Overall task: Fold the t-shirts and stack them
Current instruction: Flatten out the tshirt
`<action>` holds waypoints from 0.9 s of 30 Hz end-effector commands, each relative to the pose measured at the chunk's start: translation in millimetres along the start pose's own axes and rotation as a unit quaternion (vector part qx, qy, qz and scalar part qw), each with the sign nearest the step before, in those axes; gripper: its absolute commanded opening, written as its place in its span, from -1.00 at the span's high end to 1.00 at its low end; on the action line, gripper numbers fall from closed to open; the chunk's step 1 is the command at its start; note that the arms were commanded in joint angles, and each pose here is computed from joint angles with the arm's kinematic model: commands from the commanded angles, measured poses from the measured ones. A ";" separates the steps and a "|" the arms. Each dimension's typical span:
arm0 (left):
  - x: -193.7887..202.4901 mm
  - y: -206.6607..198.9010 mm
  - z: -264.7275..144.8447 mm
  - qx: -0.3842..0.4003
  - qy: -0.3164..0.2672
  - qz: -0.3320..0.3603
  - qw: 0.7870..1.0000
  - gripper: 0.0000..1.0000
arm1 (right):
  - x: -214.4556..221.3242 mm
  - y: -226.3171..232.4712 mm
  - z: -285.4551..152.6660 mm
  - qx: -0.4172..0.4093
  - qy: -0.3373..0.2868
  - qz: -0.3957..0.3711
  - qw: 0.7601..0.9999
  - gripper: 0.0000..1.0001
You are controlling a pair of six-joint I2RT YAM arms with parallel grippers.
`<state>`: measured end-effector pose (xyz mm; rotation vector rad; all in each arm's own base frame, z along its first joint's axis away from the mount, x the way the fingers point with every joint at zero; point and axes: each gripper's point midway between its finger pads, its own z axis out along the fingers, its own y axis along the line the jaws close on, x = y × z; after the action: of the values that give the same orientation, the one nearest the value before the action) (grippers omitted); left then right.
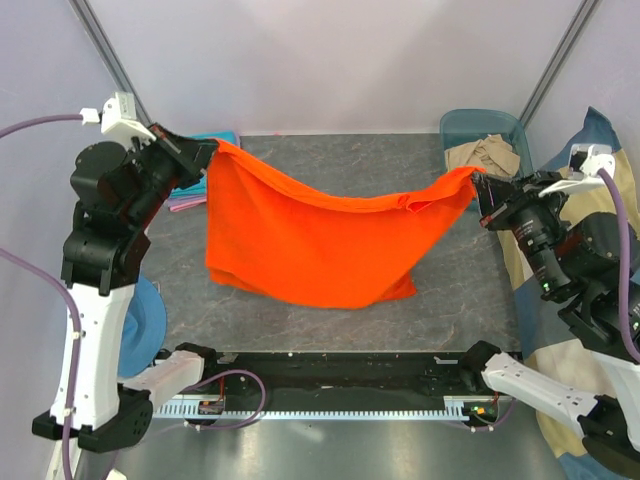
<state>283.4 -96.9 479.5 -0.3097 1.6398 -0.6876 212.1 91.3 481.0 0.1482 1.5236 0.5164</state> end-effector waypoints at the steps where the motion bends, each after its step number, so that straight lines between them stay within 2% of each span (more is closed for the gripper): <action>1: -25.5 -37.2 6.0 0.067 -0.009 0.024 0.997 0.96 | -31.1 31.4 13.6 -0.051 -0.026 -0.036 0.998 1.00; 7: -47.5 -69.2 8.1 0.119 -0.016 0.035 0.992 0.96 | -87.7 57.0 23.7 -0.069 -0.082 -0.061 0.992 1.00; 10: -51.7 -74.3 5.8 0.126 -0.020 0.037 0.991 0.96 | -93.2 65.3 26.8 -0.082 -0.085 -0.062 0.991 1.00; 12: -50.6 -72.3 -1.6 0.123 -0.020 0.041 0.991 0.96 | -87.6 66.2 26.5 -0.087 -0.078 -0.057 0.992 1.00; 15: -27.8 -53.8 -5.2 0.100 0.006 0.043 0.994 0.96 | -67.3 56.2 18.9 -0.084 -0.056 -0.047 0.994 1.00; 17: -13.6 -44.5 -10.3 0.092 0.023 0.042 0.995 0.96 | -35.9 47.3 20.8 -0.076 -0.016 -0.049 0.996 1.00; 20: 9.6 -34.2 -26.1 0.087 0.055 0.036 0.994 0.96 | -13.1 33.7 7.2 -0.069 0.015 -0.044 0.997 1.00; 23: 15.8 -30.5 -46.9 0.082 0.062 0.035 0.994 0.96 | -19.0 21.3 -14.6 -0.060 0.014 -0.035 0.998 1.00; 27: 2.4 -37.5 -67.5 0.079 0.050 0.039 0.995 0.96 | -37.4 18.2 -30.0 -0.055 0.010 -0.032 0.998 1.00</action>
<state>234.7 -115.8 482.6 -0.1547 1.7197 -0.7975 197.5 101.7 498.1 -0.0338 1.5483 0.5238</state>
